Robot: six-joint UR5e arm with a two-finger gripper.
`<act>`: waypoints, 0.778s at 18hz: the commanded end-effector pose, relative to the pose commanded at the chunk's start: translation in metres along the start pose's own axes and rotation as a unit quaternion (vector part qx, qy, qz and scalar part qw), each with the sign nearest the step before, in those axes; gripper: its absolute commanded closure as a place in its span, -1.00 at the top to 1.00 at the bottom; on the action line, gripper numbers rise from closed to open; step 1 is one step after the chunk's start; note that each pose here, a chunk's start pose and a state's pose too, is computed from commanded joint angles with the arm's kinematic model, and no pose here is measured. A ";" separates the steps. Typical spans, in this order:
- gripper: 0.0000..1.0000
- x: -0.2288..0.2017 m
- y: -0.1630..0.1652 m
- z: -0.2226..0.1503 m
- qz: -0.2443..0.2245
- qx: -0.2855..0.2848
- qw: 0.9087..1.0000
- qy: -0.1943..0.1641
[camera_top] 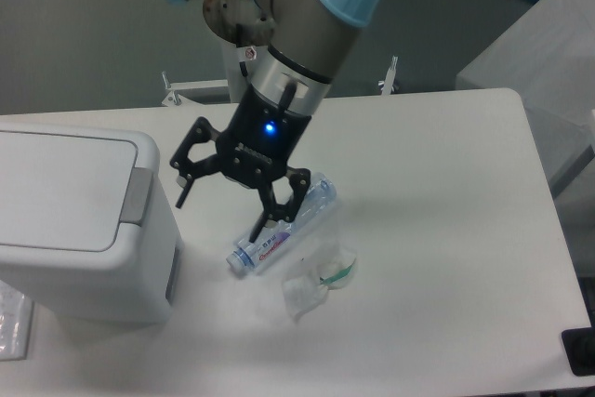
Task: Open the trash can
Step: 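Lower the gripper onto the lid edge of the trash can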
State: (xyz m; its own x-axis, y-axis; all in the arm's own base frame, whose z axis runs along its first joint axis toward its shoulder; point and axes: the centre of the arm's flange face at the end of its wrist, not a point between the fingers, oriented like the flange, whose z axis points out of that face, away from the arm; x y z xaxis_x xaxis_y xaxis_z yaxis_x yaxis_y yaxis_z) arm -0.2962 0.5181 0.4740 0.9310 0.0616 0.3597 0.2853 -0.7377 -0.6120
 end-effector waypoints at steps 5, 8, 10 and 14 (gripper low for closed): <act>1.00 0.009 0.003 0.011 0.004 -0.008 1.000 0.008; 1.00 0.011 0.006 0.020 0.003 -0.014 1.000 0.014; 1.00 0.014 0.006 0.026 0.004 -0.018 1.000 0.018; 1.00 0.013 0.007 0.029 0.004 -0.019 1.000 0.018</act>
State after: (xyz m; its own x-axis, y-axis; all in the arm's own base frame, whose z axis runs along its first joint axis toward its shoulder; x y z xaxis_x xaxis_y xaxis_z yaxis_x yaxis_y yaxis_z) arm -0.2758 0.5334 0.4537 0.9241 0.0311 0.3808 0.2682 -0.7627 -0.5885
